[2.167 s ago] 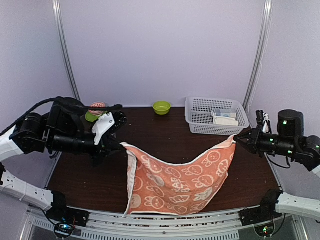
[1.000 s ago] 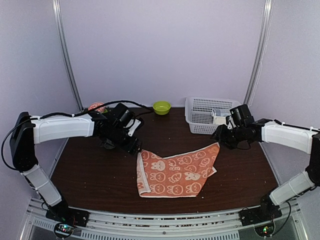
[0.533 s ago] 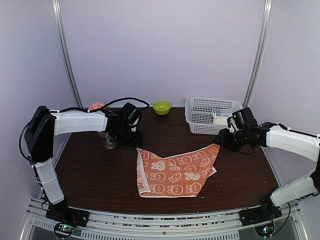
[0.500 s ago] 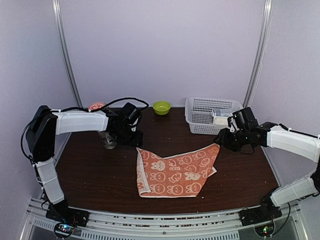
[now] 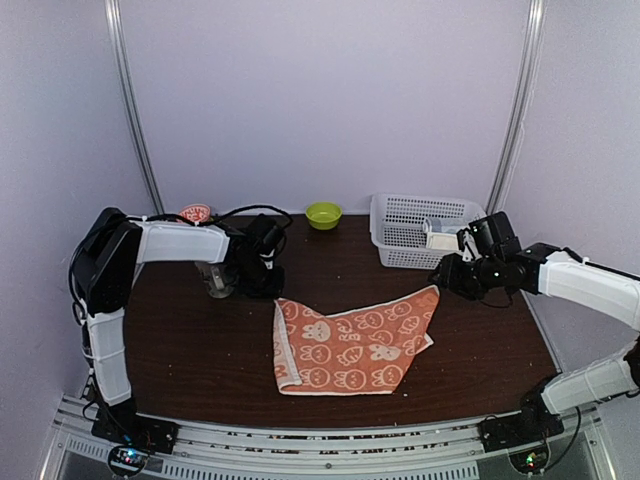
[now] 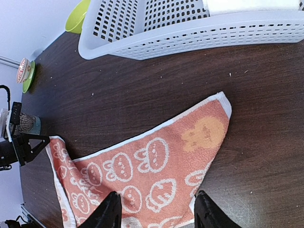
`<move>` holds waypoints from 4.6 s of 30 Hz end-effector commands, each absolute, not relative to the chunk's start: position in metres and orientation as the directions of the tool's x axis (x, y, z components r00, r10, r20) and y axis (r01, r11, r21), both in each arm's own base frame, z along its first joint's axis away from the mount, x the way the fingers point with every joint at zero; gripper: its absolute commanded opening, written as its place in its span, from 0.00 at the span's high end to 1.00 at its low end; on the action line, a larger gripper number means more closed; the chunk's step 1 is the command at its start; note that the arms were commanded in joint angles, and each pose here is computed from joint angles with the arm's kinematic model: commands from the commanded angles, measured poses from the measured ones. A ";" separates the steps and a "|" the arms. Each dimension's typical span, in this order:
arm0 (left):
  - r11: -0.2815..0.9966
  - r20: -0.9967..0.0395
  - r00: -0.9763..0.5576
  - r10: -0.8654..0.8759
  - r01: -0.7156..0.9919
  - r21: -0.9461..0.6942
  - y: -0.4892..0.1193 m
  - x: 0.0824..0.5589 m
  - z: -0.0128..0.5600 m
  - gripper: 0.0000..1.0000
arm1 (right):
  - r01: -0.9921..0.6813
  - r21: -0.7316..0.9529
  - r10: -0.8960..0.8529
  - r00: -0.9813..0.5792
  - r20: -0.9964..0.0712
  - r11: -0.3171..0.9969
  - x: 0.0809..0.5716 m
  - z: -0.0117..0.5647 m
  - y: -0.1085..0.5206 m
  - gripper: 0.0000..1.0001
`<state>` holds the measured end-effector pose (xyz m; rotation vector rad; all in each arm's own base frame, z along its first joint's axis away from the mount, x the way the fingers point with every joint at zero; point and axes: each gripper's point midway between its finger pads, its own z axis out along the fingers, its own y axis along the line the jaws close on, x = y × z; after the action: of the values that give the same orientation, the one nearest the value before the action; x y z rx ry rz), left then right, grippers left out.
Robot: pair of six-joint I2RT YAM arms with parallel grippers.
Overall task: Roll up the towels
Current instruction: Pick up the towel from the center of the board, then flatten out the towel at the center of the board.
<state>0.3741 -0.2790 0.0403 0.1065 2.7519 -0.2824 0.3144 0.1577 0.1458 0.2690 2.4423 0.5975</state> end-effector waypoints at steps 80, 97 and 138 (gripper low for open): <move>0.800 -0.699 -0.604 0.382 0.595 -0.077 -0.281 0.262 0.157 1.00 | 0.353 0.251 0.432 -0.743 -0.511 0.902 0.328 0.117 0.105 1.00; 0.478 -0.912 -0.254 0.322 0.875 -0.075 -0.268 0.121 0.276 1.00 | -0.396 0.538 0.257 -0.574 -0.778 0.744 0.162 0.305 0.128 1.00; 0.809 -0.939 -0.176 0.295 0.569 0.147 -0.282 0.338 0.210 1.00 | 0.175 0.384 0.417 -0.515 -0.749 0.907 0.362 0.175 0.107 1.00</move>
<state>0.3122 -0.2749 0.1775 0.7221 1.9084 -0.2621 0.3310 0.1025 0.1400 0.4458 2.2123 0.3225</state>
